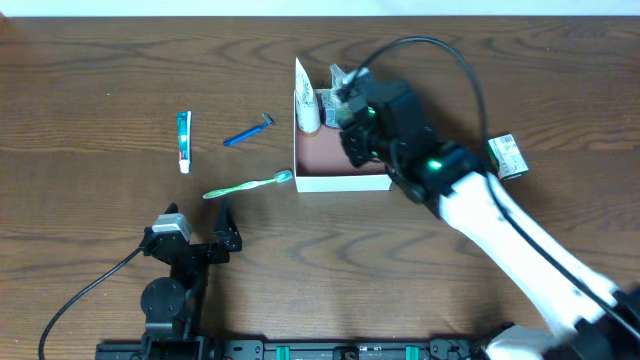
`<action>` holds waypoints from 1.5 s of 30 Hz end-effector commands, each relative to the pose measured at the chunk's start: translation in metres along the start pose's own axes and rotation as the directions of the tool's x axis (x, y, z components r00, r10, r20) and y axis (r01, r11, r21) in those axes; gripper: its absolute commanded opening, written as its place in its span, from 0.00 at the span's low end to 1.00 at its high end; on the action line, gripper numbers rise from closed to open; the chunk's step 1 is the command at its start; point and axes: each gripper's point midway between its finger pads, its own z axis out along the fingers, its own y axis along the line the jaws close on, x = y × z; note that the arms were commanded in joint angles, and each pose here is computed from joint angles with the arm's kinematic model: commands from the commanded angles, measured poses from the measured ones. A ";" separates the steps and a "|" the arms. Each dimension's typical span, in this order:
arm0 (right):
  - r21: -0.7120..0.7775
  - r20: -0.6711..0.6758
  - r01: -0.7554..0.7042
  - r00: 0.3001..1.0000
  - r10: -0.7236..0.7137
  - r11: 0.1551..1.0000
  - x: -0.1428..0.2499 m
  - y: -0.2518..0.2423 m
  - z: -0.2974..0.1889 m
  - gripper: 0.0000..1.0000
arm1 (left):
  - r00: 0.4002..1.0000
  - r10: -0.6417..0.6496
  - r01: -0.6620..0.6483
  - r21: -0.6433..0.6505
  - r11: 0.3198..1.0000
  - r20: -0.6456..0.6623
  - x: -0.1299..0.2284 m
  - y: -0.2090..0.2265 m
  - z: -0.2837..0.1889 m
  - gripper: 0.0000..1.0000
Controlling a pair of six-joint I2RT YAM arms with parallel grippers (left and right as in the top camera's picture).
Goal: Pack container
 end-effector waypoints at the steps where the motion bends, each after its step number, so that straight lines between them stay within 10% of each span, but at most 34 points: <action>1: 0.123 -0.006 -0.097 0.995 0.098 0.988 0.004 -0.031 -0.025 0.41 | 0.999 0.001 -0.001 -0.008 1.000 -0.046 0.015 0.004 0.001 0.98; 9: 0.403 -0.091 -0.375 0.891 0.444 0.835 0.064 -0.109 -0.075 0.75 | 0.999 0.000 -0.001 -0.008 1.000 -0.046 0.015 0.004 0.001 0.98; 21: 0.640 0.010 -0.616 0.605 0.796 0.460 0.140 -0.208 -0.090 0.93 | 0.999 0.001 -0.001 -0.008 1.000 -0.046 0.015 0.004 0.001 0.98; 37: 0.651 0.285 -0.759 0.222 0.933 -0.018 0.216 -0.256 -0.055 0.99 | 0.999 0.000 -0.001 -0.008 1.000 -0.046 0.015 0.004 0.001 0.98; 45: 0.515 0.411 -0.856 0.200 0.889 -0.045 0.203 -0.276 -0.033 0.99 | 0.999 0.000 -0.001 -0.008 1.000 -0.046 0.015 0.004 0.001 0.98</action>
